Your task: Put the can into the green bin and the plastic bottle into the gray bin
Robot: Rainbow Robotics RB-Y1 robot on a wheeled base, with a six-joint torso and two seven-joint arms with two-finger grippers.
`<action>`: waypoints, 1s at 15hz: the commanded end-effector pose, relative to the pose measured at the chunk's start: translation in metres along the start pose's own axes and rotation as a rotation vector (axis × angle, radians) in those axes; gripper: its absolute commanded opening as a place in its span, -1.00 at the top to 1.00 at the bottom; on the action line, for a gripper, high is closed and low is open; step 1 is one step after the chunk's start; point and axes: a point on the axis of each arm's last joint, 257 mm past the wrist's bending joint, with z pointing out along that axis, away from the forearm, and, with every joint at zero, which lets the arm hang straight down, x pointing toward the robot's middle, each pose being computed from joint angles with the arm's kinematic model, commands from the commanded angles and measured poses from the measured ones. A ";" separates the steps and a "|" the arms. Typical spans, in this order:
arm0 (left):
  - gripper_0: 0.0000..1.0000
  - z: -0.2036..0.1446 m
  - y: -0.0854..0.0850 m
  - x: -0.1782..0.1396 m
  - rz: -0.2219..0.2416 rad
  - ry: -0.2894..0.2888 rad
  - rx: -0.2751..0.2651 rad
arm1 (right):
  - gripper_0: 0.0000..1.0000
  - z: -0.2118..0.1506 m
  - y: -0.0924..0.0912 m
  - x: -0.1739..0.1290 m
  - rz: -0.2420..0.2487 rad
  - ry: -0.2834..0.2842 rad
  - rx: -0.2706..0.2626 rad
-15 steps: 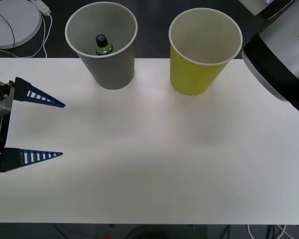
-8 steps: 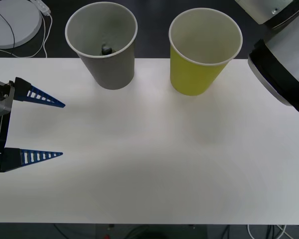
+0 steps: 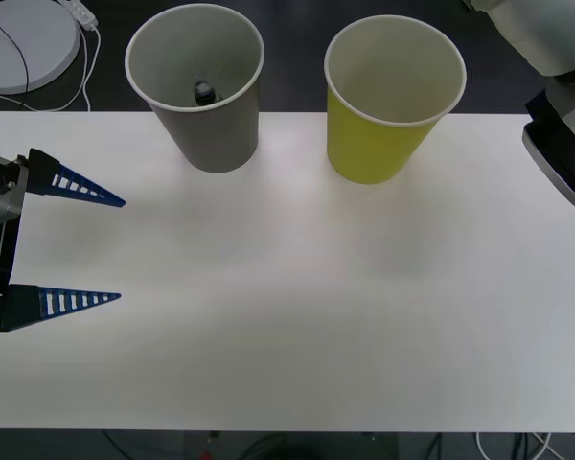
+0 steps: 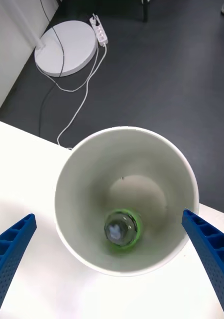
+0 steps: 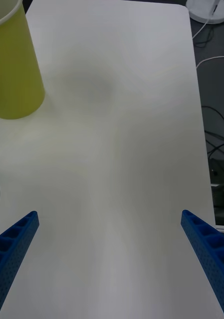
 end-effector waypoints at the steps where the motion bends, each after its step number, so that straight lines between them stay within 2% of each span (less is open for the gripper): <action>1: -1.00 0.000 0.000 0.000 0.000 0.000 0.000 | -1.00 -0.006 -0.008 0.005 -0.024 0.006 0.013; 6: -1.00 0.000 0.000 0.000 0.000 0.000 0.000 | -1.00 -0.002 -0.012 0.011 -0.050 0.005 0.015; 10: -1.00 0.000 0.000 0.000 0.000 0.000 0.000 | -1.00 0.003 -0.025 0.020 -0.055 -0.002 0.009; 13: -1.00 0.000 0.000 0.000 0.000 0.000 0.000 | -1.00 -0.001 -0.036 0.024 -0.058 -0.034 -0.005; 15: -1.00 0.000 0.000 0.000 0.000 0.000 0.000 | -1.00 -0.011 -0.042 0.028 -0.077 -0.061 -0.019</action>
